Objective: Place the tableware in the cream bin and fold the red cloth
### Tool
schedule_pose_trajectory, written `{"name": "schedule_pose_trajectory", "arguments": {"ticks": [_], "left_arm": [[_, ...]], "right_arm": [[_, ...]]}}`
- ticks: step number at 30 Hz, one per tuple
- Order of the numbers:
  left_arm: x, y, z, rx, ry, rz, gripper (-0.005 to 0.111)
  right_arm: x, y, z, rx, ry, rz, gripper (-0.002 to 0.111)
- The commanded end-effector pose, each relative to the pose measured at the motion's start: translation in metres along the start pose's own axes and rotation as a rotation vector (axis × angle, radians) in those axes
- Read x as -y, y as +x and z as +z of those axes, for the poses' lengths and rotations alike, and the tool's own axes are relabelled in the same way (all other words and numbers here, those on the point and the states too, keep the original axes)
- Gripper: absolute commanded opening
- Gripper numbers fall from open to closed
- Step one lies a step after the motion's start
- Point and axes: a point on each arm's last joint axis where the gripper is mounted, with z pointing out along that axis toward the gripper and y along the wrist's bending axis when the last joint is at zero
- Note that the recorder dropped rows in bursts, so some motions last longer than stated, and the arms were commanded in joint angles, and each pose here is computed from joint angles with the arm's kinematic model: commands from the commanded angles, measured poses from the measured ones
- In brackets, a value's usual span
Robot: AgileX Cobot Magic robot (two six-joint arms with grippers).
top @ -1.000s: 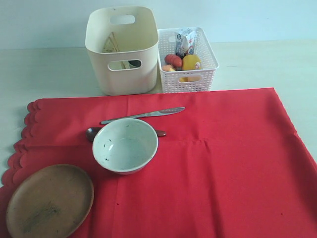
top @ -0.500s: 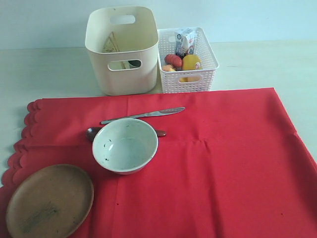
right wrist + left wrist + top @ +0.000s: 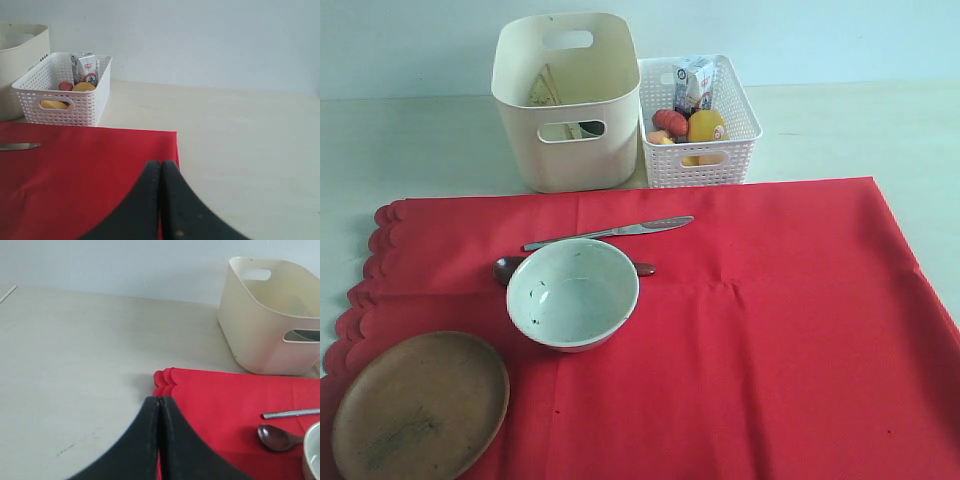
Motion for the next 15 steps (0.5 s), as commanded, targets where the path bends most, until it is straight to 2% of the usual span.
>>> {"name": "schedule_pose_trajectory", "arguments": {"ticks": [1,5,12,15], "left_arm": [[0.003,-0.029,0.003,0.019,0.005,0.001,0.0],[0.011,-0.063,0.011,0.031,0.044,0.014,0.0],[0.03,-0.104,0.039,-0.004,0.113,0.042,0.0],[0.032,-0.107,0.048,-0.025,0.111,0.046,0.0]], "right_arm": [[0.0,0.001,0.0,0.005,0.006,0.003,0.0],[0.0,0.001,0.0,0.005,0.006,0.003,0.0],[0.0,0.001,0.0,0.005,0.006,0.003,0.0],[0.0,0.001,0.0,0.005,0.006,0.003,0.0]]}}
